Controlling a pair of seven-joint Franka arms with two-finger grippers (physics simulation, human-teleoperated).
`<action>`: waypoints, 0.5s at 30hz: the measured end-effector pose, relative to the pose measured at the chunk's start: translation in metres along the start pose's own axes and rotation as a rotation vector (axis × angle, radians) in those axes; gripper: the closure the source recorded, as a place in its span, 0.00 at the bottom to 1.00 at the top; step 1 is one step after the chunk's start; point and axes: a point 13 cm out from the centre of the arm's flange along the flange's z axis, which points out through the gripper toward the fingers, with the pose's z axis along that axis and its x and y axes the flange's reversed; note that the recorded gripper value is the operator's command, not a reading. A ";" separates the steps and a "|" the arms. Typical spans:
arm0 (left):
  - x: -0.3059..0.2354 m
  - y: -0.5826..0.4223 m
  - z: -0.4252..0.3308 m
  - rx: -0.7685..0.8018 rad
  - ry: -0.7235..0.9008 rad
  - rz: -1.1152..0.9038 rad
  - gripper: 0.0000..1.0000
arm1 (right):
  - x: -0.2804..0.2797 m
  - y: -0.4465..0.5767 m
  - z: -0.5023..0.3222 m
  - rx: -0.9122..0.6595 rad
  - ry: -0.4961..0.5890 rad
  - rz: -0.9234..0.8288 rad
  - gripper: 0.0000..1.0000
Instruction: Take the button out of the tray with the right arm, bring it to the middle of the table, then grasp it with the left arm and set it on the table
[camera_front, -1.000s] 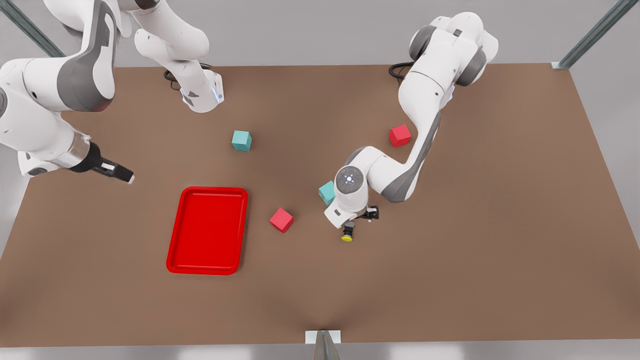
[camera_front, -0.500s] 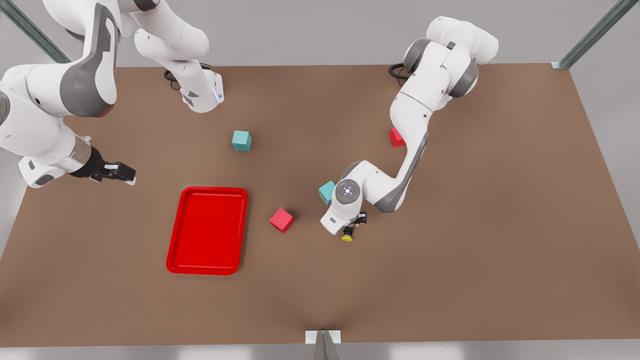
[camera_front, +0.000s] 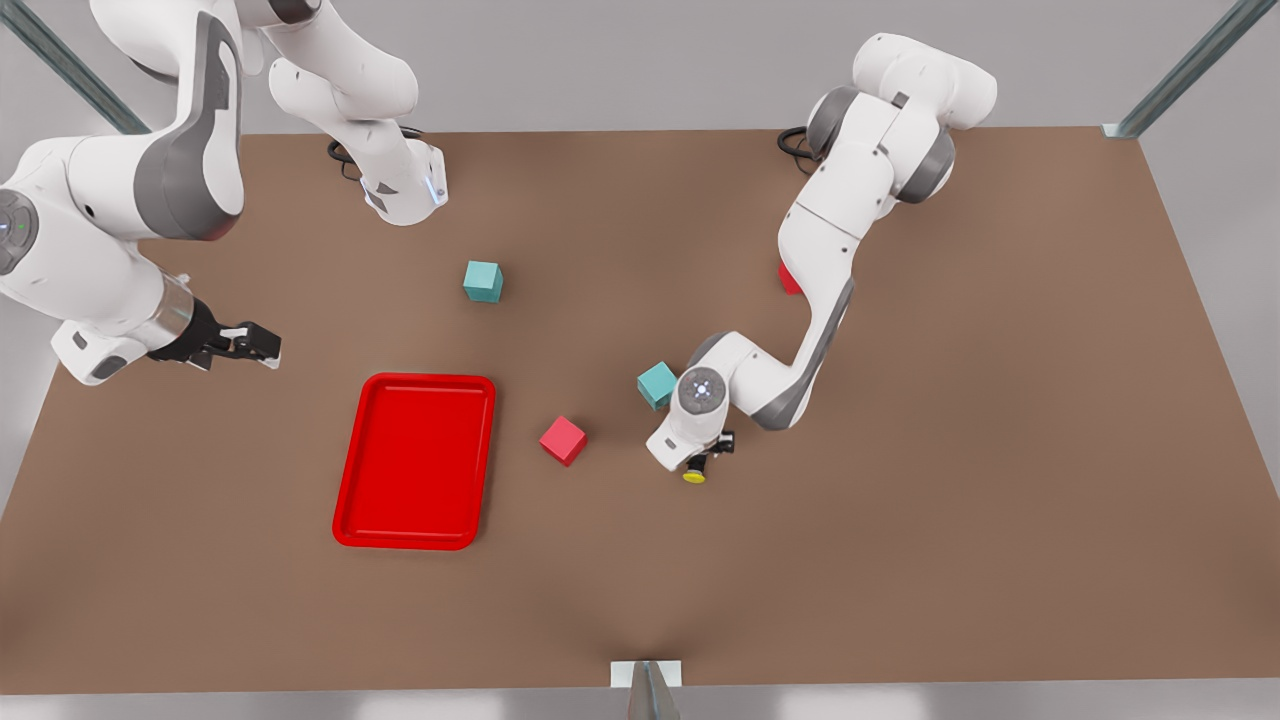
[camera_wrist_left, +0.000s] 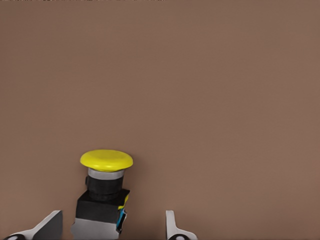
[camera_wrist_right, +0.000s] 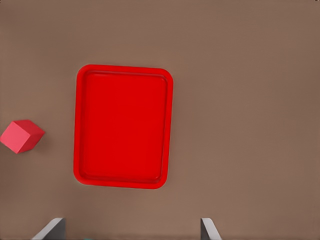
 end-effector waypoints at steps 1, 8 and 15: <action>-0.001 0.000 0.001 0.001 -0.002 0.003 0.00 | 0.000 -0.002 0.001 0.000 0.003 -0.001 0.00; -0.008 0.005 -0.001 0.009 -0.015 0.020 0.03 | 0.003 0.005 -0.002 0.014 0.005 -0.039 0.00; -0.011 0.007 -0.003 0.012 -0.020 0.032 0.54 | 0.003 0.002 -0.019 0.003 -0.010 -0.043 0.00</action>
